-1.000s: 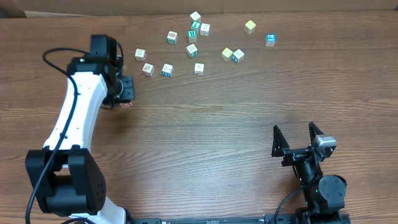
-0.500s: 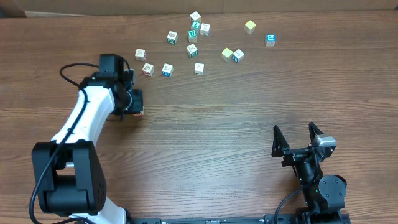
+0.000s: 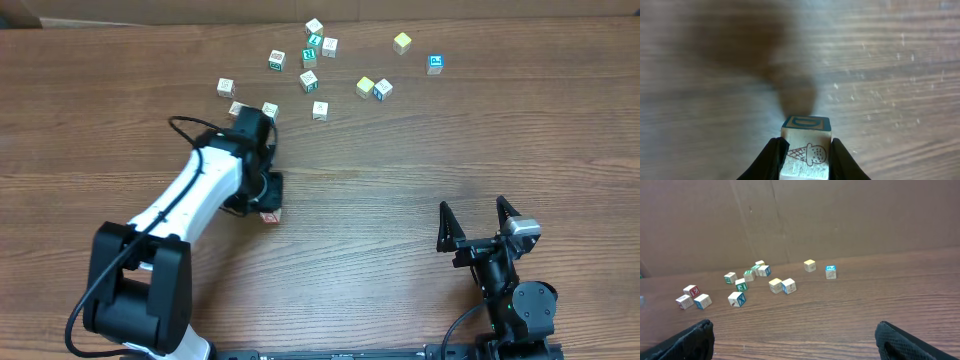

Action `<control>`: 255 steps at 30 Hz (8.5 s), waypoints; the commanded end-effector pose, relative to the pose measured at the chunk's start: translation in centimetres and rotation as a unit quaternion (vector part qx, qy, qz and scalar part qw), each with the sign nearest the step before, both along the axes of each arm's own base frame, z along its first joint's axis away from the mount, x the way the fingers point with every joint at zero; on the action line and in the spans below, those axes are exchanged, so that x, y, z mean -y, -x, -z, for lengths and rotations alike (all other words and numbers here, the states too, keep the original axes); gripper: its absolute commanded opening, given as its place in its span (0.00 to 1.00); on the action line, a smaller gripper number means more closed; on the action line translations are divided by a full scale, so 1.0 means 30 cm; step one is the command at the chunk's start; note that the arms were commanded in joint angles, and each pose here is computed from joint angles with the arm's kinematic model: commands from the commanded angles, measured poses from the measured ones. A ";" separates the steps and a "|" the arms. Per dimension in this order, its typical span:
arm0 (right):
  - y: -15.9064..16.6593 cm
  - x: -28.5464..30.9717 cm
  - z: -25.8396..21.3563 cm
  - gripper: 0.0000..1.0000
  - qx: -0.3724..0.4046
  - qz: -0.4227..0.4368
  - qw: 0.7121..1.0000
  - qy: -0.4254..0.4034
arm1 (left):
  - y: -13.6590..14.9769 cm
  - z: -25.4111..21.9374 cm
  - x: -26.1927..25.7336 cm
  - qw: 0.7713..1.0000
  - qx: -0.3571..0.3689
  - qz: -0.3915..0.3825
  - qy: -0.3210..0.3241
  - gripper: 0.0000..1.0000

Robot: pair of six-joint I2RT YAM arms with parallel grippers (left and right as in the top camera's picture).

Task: Form a horizontal line
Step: 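Carry the held block toward the near center of the table, then lower the block onto the table and open the left gripper, then move the left gripper back up to the block cluster, then lower and grasp the leaf-picture block with the left gripper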

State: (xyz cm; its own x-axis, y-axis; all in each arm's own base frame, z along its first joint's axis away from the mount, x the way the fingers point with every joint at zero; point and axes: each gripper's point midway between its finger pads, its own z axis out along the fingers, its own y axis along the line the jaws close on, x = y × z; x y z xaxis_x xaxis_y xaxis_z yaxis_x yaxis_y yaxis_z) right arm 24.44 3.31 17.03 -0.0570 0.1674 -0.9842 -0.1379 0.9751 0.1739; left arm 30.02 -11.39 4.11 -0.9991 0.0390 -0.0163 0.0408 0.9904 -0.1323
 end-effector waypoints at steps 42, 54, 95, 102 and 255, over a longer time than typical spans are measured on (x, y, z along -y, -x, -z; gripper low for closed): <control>-0.001 -0.002 0.008 1.00 0.001 -0.001 1.000 0.004 | 0.487 0.073 0.008 0.971 -0.216 -0.040 -0.099 0.50; -0.001 -0.002 0.008 1.00 0.001 -0.001 1.000 0.004 | 0.508 0.094 -0.004 0.969 -0.221 -0.042 -0.103 0.41; -0.001 -0.002 0.008 1.00 0.001 -0.001 1.000 0.004 | 0.146 0.063 0.055 0.994 -0.010 -0.032 -0.100 0.33; -0.001 -0.002 0.008 1.00 0.001 -0.001 1.000 0.004 | 0.157 0.063 0.049 0.994 -0.017 -0.031 -0.104 0.38; -0.001 -0.002 0.008 1.00 0.001 -0.001 1.000 0.004 | -0.717 0.051 -0.237 0.954 0.277 -0.062 -0.095 0.29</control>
State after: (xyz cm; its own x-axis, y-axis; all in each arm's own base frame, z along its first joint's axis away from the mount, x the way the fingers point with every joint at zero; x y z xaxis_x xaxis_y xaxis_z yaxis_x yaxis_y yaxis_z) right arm 24.44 3.31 17.04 -0.0567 0.1675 -0.9842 -0.1380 0.9751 0.1738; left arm 51.76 -4.59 3.12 -0.8269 -0.0311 -0.5616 -0.0657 0.9970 0.0415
